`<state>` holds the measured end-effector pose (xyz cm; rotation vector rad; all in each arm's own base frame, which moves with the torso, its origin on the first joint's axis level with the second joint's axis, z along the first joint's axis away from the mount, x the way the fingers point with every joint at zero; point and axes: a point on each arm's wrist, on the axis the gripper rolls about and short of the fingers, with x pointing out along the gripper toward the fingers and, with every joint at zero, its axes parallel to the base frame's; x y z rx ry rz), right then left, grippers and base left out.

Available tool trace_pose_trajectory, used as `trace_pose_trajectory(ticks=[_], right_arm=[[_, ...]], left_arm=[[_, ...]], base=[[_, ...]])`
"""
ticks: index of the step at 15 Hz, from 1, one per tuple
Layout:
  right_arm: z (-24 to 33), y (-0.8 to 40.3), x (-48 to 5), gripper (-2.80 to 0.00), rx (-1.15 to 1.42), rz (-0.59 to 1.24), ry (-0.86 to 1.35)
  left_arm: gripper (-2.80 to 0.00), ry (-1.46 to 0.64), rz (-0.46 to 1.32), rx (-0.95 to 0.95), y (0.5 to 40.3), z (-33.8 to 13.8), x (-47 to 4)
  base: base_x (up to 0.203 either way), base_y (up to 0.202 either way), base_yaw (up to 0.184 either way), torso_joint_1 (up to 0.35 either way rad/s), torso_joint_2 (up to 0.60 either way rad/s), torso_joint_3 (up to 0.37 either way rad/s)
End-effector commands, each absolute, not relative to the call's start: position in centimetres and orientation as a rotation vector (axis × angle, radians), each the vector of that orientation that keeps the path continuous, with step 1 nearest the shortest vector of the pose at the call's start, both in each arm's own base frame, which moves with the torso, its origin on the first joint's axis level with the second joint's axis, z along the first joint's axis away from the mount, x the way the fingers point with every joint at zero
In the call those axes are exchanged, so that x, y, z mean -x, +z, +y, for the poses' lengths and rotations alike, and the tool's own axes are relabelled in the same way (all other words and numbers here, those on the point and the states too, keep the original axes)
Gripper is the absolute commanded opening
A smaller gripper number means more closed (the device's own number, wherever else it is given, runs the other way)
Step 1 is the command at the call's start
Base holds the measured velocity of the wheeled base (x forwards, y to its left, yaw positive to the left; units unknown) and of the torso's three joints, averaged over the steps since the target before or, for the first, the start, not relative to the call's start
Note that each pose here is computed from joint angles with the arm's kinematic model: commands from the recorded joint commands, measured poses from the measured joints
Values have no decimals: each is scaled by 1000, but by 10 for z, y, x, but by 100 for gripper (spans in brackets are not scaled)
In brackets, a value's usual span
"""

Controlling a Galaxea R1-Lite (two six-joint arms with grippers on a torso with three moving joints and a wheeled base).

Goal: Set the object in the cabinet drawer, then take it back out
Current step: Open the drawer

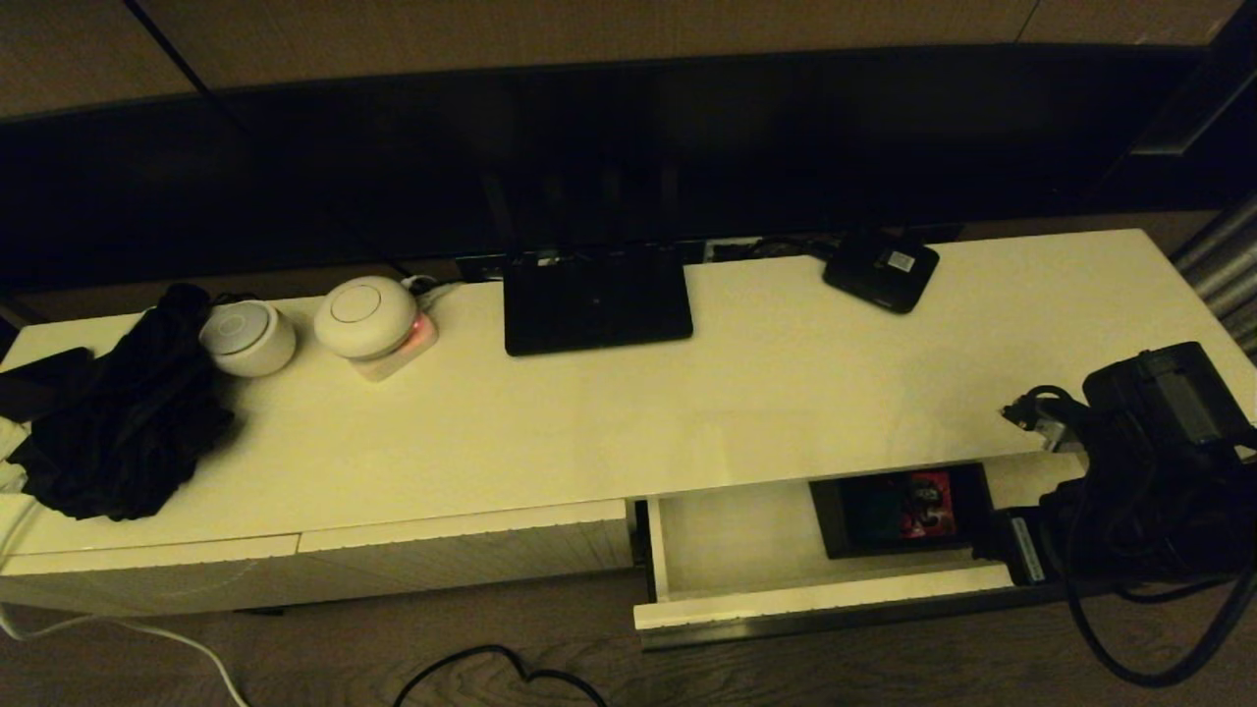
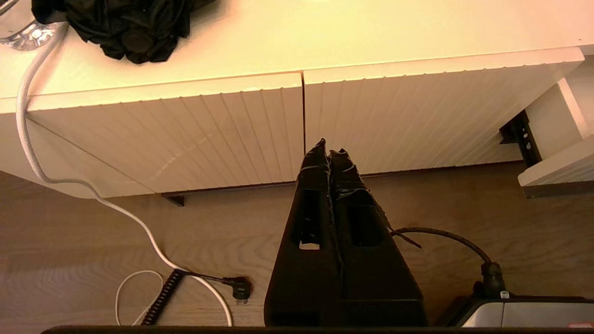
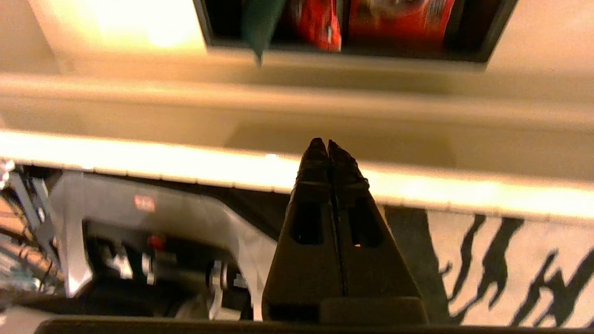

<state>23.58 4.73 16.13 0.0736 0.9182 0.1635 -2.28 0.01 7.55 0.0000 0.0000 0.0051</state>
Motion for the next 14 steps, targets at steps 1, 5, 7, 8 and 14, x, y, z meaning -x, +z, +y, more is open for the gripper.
trace_pose_trajectory(ticks=[1, 5, 7, 8, 14], right_arm=[[48, 157, -245, -280, -75, 927, 160], [48, 160, -249, -280, -70, 910, 163], [49, 158, -252, -280, -70, 901, 165], [49, 155, -253, -280, -70, 899, 166], [47, 148, -262, -280, -69, 909, 156]], left_arm=[[-280, 6, 3, 0, 75, 0, 23], [-280, 6, 3, 0, 75, 0, 23], [-280, 6, 3, 0, 75, 0, 23], [-280, 6, 3, 0, 75, 0, 23], [-280, 6, 3, 0, 75, 0, 23]], base=[[0, 0, 0, 0, 0, 0], [0, 0, 0, 0, 0, 0], [0, 0, 0, 0, 0, 0], [0, 0, 0, 0, 0, 0], [0, 0, 0, 0, 0, 0]])
